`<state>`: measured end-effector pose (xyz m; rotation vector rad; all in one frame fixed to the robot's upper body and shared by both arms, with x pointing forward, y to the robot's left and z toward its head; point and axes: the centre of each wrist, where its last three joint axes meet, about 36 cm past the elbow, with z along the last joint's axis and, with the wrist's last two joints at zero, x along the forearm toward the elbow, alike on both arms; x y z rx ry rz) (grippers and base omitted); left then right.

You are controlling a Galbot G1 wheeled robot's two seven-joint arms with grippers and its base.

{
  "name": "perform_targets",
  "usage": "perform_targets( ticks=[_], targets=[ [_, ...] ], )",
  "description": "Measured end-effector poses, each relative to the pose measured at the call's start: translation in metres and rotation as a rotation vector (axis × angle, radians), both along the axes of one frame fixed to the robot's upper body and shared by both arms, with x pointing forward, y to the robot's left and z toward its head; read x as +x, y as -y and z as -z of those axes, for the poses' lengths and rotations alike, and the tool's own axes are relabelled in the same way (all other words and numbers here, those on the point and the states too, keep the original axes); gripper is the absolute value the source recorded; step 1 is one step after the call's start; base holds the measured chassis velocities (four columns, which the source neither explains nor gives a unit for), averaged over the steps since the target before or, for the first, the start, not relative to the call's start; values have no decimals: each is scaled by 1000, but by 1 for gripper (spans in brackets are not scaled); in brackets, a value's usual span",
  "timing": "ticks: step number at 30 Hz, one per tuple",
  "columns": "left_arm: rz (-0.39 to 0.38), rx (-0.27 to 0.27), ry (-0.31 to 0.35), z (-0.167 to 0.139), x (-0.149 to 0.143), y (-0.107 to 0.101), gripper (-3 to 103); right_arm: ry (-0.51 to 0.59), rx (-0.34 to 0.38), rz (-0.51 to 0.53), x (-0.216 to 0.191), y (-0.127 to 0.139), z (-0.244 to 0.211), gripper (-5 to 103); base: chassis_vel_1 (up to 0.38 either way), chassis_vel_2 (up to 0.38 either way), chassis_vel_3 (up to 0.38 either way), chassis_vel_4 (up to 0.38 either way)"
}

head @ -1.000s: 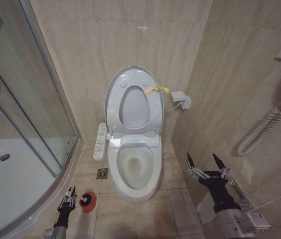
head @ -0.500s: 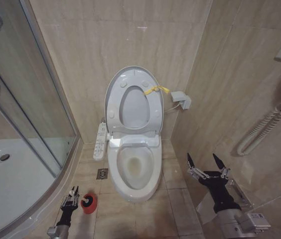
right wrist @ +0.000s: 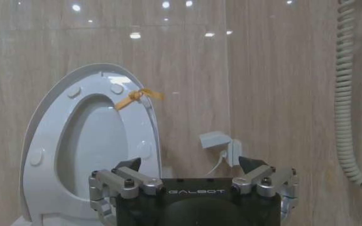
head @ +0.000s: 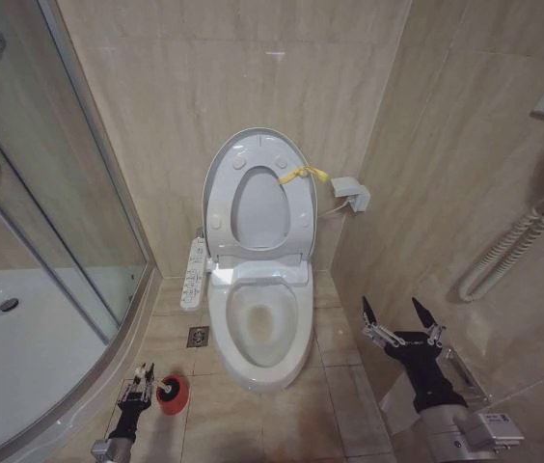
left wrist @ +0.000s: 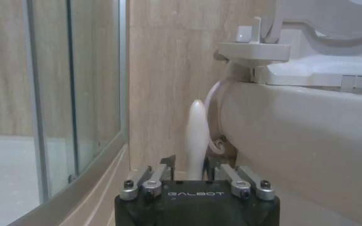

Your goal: Open the toilet lid, clean the toilet bowl with a toilet brush, close the toilet lid, and flush.

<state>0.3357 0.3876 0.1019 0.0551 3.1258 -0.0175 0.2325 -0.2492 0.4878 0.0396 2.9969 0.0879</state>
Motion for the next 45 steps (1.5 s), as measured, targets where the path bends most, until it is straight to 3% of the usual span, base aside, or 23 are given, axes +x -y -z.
perform_targets(
  ticks=[9, 10, 16, 17, 18, 19, 22, 24, 25, 27, 28, 32, 38, 45],
  targets=[
    [7, 32, 27, -10, -3, -5, 36, 0, 0, 0, 0, 0, 0, 100, 0, 0, 0, 0],
    [6, 34, 32, -11, -6, -6, 68, 0, 0, 0, 0, 0, 0, 100, 0, 0, 0, 0],
    [-12, 51, 105, -36, -27, -2, 68, 0, 0, 0, 0, 0, 0, 100, 0, 0, 0, 0],
    [-18, 63, 151, -54, -29, 1, 94, 0, 0, 0, 0, 0, 0, 100, 0, 0, 0, 0],
    [-27, 72, 176, -74, -30, 4, 94, 0, 0, 0, 0, 0, 0, 100, 0, 0, 0, 0],
    [-27, 72, 176, -74, -30, 4, 94, 0, 0, 0, 0, 0, 0, 100, 0, 0, 0, 0],
    [-69, 71, 229, -143, -32, 22, 94, 0, 0, 0, 0, 0, 0, 100, 0, 0, 0, 0],
    [-76, 67, 232, -157, -34, 27, 94, 0, 0, 0, 0, 0, 0, 100, 0, 0, 0, 0],
    [-79, 63, 228, -169, -36, 31, 100, 0, 0, 0, 0, 0, 0, 100, 0, 0, 0, 0],
    [-75, 22, 203, -228, -44, 58, 100, 0, 0, 0, 0, 0, 0, 100, 0, 0, 0, 0],
    [-75, 22, 203, -228, -44, 58, 100, 0, 0, 0, 0, 0, 0, 100, 0, 0, 0, 0],
    [-38, -50, 103, -283, -58, 96, 100, 0, 0, 0, 0, 0, 0, 100, 0, 0, 0, 0],
    [37, -8, 61, -327, -78, 126, 100, 0, 0, 0, 0, 0, 0, 100, 0, 0, 0, 0],
    [35, 11, 79, -345, -97, 149, 100, 0, 0, 0, 0, 0, 0, 100, 0, 0, 0, 0]
  ],
)
